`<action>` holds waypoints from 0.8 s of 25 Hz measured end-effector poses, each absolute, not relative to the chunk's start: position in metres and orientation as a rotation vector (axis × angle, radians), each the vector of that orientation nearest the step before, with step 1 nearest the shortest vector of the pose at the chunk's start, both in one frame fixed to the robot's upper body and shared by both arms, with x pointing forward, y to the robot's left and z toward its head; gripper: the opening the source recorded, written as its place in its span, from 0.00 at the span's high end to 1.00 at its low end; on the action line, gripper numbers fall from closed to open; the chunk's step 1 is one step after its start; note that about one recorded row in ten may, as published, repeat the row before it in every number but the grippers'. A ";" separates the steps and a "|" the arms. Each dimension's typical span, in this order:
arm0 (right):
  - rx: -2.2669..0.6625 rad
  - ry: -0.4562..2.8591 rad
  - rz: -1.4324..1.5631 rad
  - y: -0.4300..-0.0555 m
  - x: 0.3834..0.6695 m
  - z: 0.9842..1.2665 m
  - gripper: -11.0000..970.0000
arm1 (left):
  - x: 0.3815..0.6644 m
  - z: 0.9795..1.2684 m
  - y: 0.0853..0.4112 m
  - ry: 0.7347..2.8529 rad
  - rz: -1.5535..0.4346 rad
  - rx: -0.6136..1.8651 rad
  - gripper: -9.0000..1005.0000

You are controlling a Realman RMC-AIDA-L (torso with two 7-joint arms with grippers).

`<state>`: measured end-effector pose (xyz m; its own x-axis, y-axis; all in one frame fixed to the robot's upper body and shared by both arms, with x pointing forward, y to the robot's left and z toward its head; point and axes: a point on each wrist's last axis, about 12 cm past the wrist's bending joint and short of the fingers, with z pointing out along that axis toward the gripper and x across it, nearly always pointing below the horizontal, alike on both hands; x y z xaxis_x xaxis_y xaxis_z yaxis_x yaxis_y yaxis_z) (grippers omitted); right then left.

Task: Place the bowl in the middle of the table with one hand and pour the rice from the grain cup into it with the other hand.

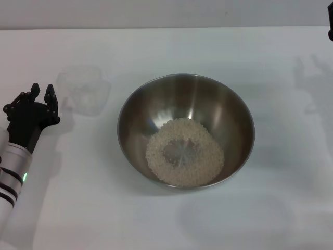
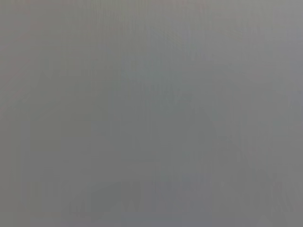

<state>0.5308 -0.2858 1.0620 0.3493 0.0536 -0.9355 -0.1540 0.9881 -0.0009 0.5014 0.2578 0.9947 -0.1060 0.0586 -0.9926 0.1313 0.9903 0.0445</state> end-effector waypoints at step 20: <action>-0.089 1.253 0.125 -0.287 0.530 1.055 0.60 | 0.478 1.021 0.258 1.387 -0.214 0.098 0.39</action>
<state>0.5298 -0.2868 1.0555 0.3068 0.0457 -0.9507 -0.1433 0.9897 0.0014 0.4776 0.2575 1.0208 0.1674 -0.0926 -0.9815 0.2079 0.9765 -0.0567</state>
